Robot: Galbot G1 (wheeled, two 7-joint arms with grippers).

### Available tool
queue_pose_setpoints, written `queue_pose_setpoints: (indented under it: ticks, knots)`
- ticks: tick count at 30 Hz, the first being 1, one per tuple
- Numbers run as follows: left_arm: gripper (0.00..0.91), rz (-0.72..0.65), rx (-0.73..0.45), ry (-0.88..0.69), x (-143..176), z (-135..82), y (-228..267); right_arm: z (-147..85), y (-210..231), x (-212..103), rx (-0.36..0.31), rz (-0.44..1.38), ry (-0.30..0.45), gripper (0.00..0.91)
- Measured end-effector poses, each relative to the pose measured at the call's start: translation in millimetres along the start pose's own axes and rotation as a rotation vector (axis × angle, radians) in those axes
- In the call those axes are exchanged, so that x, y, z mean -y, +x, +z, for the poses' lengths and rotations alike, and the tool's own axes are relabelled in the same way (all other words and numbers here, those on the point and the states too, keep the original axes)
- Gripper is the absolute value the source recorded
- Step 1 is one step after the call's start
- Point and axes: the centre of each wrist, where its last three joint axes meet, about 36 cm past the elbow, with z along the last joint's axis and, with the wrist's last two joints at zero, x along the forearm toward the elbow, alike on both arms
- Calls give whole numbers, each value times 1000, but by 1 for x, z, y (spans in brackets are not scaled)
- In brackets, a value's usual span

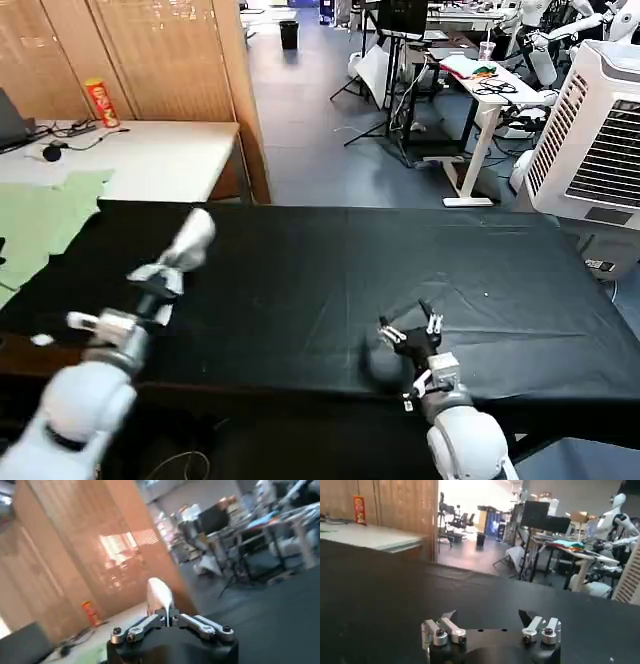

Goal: Fold and organize the clothes.

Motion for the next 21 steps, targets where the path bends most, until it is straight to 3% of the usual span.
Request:
queue_pose_setpoints:
  ticks: [7, 14, 21]
  knots:
    - [878, 154, -20, 141, 78, 17, 1, -3, 3, -1, -27, -65, -67, 878]
    - [878, 224, 42, 173, 87, 12, 9, -6, -9, -14, -101, -156, -185, 878]
    - [878, 196, 48, 179, 82, 12, 11, -12, -37, -35, -159, -268, -338, 878]
